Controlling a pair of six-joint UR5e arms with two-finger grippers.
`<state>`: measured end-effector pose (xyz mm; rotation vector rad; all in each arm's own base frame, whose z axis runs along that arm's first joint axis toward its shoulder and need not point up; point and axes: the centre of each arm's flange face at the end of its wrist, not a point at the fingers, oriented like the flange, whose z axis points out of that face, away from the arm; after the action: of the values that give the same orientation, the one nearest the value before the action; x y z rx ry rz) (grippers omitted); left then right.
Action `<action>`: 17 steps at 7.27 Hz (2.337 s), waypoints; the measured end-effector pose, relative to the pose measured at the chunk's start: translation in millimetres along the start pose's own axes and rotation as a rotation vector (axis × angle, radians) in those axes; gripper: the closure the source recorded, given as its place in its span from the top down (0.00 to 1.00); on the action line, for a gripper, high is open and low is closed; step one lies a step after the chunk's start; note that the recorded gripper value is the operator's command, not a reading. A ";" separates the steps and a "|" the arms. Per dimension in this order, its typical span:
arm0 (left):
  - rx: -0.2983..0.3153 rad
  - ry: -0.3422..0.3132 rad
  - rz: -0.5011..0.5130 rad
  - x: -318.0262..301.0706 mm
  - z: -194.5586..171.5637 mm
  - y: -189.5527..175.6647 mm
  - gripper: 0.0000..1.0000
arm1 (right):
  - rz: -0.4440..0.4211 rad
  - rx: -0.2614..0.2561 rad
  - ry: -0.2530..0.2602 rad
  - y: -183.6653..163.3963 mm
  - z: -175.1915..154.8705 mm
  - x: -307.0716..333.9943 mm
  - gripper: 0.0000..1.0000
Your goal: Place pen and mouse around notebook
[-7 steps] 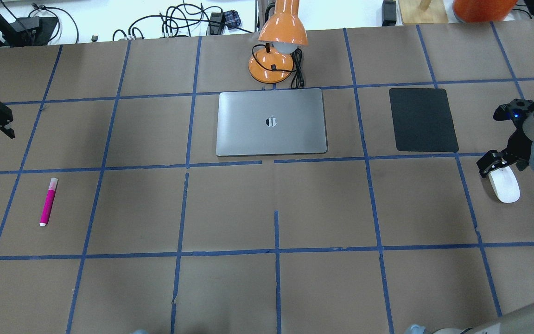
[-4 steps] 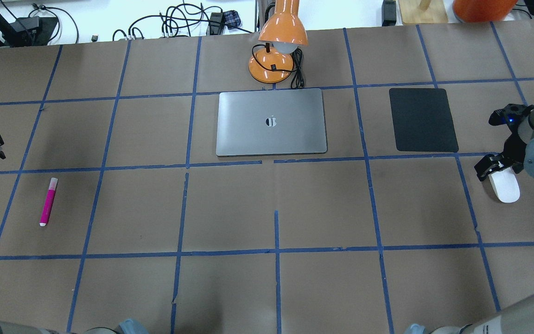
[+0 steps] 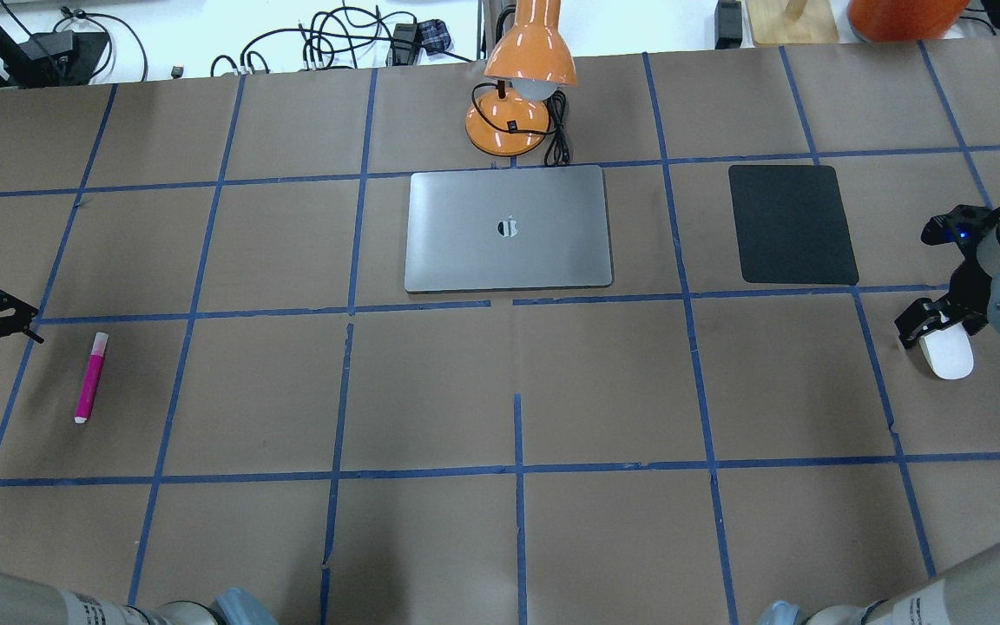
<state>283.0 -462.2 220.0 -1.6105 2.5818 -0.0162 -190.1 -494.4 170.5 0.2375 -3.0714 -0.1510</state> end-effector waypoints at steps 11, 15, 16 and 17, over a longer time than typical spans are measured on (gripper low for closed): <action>-0.107 0.072 0.905 17.0 43.2 37.4 1.00 | 0.085 0.072 0.007 -195.6 -58.2 -112.7 0.14; -0.121 0.089 1.065 19.1 55.3 39.1 0.66 | 0.086 0.039 -0.005 -207.5 -36.2 -115.6 1.00; -0.129 0.090 1.065 20.0 60.2 38.8 0.27 | 0.086 0.034 -0.003 -206.5 -43.4 -115.0 1.00; -0.129 0.088 1.065 20.3 60.8 38.1 0.10 | 0.085 0.020 -0.001 -200.4 -67.9 -115.8 1.00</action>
<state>245.4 -461.0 155.6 -0.0857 3.1819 0.1606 -41.3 -679.7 211.8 0.1079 -3.0784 -0.1157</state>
